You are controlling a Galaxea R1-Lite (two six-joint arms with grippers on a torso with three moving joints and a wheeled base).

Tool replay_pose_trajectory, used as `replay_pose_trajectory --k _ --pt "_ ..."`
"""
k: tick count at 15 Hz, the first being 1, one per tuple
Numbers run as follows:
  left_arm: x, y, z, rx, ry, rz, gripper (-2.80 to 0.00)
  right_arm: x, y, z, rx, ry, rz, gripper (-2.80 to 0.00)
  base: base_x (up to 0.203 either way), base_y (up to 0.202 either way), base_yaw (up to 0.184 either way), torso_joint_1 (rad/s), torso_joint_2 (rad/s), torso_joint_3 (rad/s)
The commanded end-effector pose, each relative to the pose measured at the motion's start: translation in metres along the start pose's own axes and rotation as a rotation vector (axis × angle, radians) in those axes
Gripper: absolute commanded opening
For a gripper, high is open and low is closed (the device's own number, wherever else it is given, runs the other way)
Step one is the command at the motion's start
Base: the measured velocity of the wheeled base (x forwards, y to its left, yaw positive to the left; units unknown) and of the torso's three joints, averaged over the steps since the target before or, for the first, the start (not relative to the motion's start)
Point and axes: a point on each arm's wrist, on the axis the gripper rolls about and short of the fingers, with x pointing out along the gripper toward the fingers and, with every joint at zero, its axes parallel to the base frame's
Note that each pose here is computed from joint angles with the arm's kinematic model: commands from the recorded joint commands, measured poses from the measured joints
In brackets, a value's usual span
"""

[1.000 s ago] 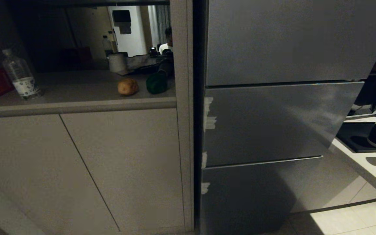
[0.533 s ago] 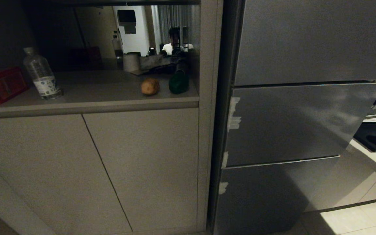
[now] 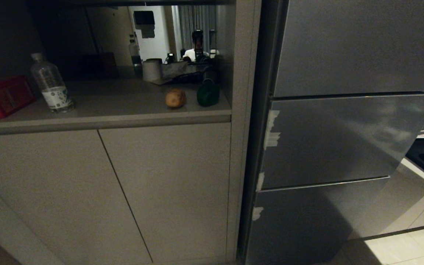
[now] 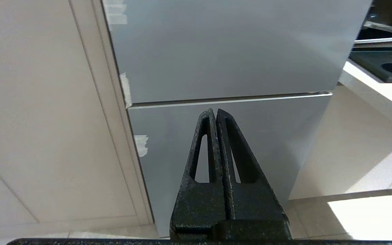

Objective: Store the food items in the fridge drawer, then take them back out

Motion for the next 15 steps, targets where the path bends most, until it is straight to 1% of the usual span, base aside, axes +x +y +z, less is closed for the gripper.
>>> replay_pose_trajectory --k 1,7,8,15 --pt "0.0 0.0 0.0 0.001 0.0 0.0 -2.8 0.0018 -0.0002 -0.0086 0.0 0.031 0.0 -2.8 0.0 0.0 0.0 0.0 0.0 0.0" --pt "0.0 0.0 0.0 -0.001 0.0 0.0 -2.8 0.0018 -0.0002 -0.0086 0.0 0.031 0.0 -2.8 0.0 0.0 0.0 0.0 0.0 0.0" --pt "0.0 0.0 0.0 -0.001 0.0 0.0 -2.8 0.0018 -0.0002 -0.0086 0.0 0.031 0.0 -2.8 -0.005 0.007 -0.072 0.002 0.0 0.002" --pt "0.0 0.0 0.0 -0.001 0.0 0.0 -2.8 0.0018 -0.0002 -0.0086 0.0 0.031 -0.001 -2.8 0.0 0.008 -0.166 0.002 0.0 0.003"
